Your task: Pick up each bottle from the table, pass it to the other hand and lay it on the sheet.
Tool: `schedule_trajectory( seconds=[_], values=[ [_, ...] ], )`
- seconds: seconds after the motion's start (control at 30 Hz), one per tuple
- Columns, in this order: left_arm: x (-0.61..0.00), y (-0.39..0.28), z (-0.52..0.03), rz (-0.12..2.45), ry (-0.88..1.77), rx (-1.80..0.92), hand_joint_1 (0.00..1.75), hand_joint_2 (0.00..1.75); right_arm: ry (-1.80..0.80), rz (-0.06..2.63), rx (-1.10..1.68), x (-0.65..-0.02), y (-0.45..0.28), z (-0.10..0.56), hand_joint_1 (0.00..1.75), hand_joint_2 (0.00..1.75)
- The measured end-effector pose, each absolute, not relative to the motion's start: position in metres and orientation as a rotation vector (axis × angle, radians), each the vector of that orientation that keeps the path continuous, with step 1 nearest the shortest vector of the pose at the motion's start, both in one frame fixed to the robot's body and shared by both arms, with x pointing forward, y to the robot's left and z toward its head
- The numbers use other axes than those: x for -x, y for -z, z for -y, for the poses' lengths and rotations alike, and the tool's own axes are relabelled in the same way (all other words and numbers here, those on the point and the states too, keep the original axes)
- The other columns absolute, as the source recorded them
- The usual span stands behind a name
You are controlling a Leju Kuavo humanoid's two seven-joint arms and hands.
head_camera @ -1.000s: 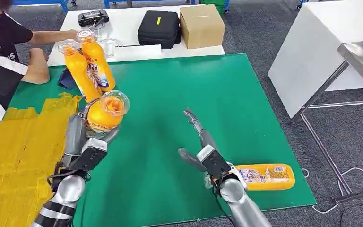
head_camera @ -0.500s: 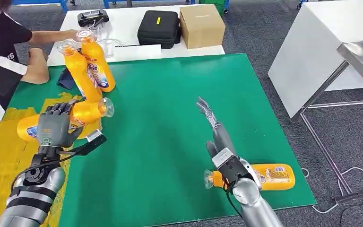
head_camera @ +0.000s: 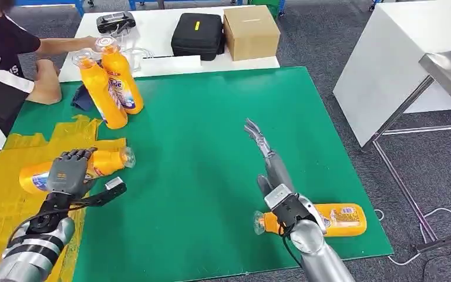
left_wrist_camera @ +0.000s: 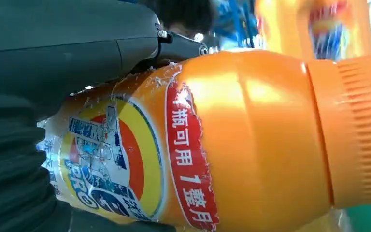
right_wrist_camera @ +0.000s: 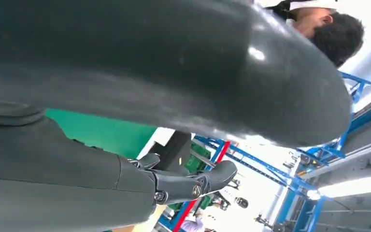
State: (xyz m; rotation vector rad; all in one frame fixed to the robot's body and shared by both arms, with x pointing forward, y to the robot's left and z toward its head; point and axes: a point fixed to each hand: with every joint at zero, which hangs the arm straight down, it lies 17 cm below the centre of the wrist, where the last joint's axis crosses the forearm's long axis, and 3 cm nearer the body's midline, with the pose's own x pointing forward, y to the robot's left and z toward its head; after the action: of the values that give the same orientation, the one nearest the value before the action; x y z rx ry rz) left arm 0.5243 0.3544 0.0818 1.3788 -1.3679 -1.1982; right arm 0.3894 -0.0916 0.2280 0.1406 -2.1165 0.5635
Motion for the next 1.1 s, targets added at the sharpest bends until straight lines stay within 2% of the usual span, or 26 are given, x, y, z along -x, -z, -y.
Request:
schedule_trajectory(
  seconds=[0.17, 0.43, 0.73, 0.97, 1.1],
  values=[
    [-0.519, -0.057, -0.360, 1.354, 1.122, -1.260, 0.00, 1.75, -0.569, 2.115, -0.115, -0.391, -0.228, 0.093, 0.00, 0.00],
    [-0.519, -0.038, -0.339, 1.394, 0.966, -0.997, 0.00, 1.75, -0.593, 2.104, -0.112, -0.389, -0.224, 0.087, 0.00, 0.00],
    [-0.517, -0.034, -0.330, 1.413, 0.883, -0.917, 0.00, 1.75, -0.614, 2.105, -0.114, -0.387, -0.223, 0.083, 0.00, 0.00],
    [-0.487, -0.056, -0.287, 1.657, 0.656, -0.772, 0.00, 1.75, -0.824, 2.094, 0.101, -0.379, -0.198, 0.086, 0.00, 0.00],
    [-0.474, -0.082, -0.275, 1.777, 0.576, -0.782, 0.00, 1.75, -0.909, 2.083, 0.168, -0.375, -0.189, 0.090, 0.00, 0.00]
  ],
)
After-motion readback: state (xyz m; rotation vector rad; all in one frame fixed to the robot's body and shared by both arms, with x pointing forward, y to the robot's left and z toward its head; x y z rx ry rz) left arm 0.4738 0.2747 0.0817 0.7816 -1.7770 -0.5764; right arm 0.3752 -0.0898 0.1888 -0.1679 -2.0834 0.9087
